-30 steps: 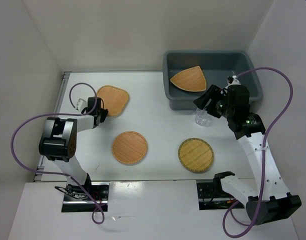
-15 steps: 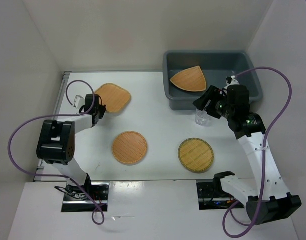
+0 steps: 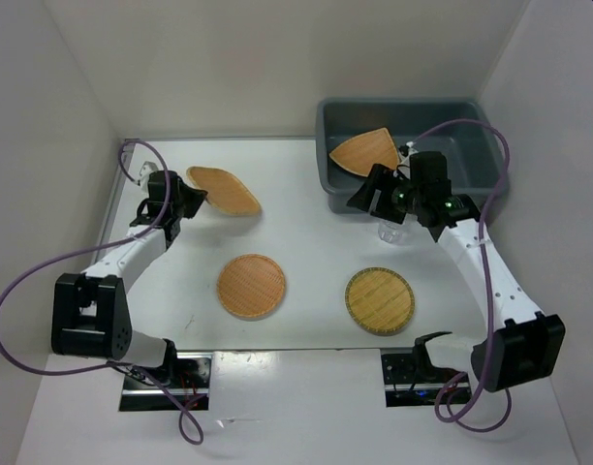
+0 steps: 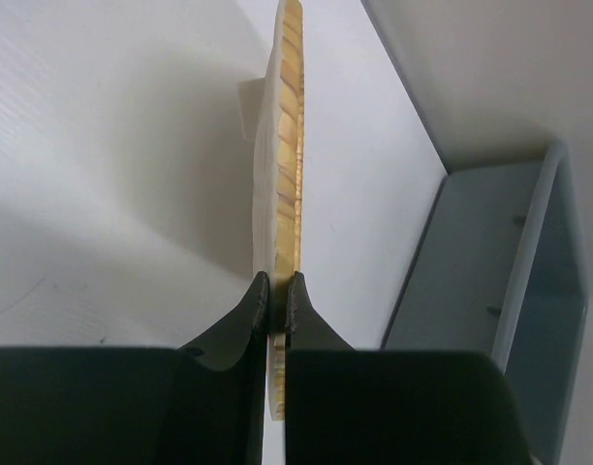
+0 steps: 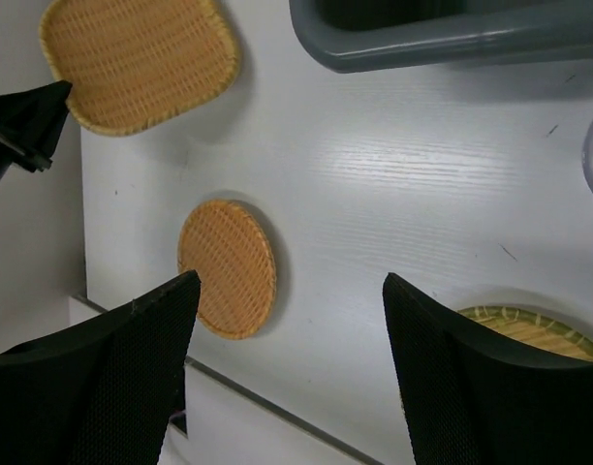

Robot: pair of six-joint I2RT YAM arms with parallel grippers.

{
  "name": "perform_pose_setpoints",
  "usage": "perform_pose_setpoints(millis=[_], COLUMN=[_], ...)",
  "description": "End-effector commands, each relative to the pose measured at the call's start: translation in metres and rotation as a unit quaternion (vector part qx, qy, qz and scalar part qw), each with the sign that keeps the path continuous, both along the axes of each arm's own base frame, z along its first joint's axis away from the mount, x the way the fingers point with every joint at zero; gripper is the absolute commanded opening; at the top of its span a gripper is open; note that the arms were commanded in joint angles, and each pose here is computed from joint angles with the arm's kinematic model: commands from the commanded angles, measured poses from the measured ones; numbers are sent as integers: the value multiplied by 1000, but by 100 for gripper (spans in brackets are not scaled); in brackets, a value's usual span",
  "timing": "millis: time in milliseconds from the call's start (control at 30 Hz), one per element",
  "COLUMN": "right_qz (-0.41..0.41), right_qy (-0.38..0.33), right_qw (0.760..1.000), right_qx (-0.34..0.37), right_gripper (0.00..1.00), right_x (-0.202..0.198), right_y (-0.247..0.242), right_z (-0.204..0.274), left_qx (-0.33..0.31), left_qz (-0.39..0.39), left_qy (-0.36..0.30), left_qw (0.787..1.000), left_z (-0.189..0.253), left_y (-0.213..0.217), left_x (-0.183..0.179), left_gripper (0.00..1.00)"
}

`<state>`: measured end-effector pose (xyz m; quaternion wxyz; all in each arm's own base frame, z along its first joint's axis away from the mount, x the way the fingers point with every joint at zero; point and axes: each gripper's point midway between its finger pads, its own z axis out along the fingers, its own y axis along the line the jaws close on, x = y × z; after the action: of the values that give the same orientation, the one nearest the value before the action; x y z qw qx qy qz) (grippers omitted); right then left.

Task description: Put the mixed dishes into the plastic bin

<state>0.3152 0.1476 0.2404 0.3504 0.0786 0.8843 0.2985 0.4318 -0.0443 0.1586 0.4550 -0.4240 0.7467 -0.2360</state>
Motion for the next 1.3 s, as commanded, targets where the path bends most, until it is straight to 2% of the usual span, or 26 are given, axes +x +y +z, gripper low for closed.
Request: perform_pose_setpoints(millis=[0,300,533,733,900,1100,1167,1233,1267], right_qz=[45,139,167,184,198,210,210,210,215], right_qy=[-62,-52,-35,-30,-48,-71,-75,-72,-70], right_qw=[997,987,981,978,974,969,968,968,967], right_qx=[22,62,87,95,103,113,114,113,116], right_gripper=[81,87,88,88,88,88,87,84,78], right_x=[14,19,28,43,57,71,77,86,87], right_y=[22,83,105,120,129,138,140,143,146], right_z=[34,31,18,15,24,38,38,34,34], left_qx=[-6,-28,-69,-114,-170,-213,-240,-239,-244], left_qz=[-50,-102,-142,-187,-234,-256,-267,-274,-272], left_qy=[-74,-104,-126,-153,-179,-198,-187,-195,-193], left_qw=[996,989,979,964,940,922,914,911,911], left_z=[55,82,112,151,189,211,211,215,216], left_y=[-16,-35,-54,-72,-90,-98,-103,-104,-104], left_x=[4,-9,-17,-30,-57,-78,-86,-94,-94], left_gripper=[0,0,0,0,0,0,0,0,0])
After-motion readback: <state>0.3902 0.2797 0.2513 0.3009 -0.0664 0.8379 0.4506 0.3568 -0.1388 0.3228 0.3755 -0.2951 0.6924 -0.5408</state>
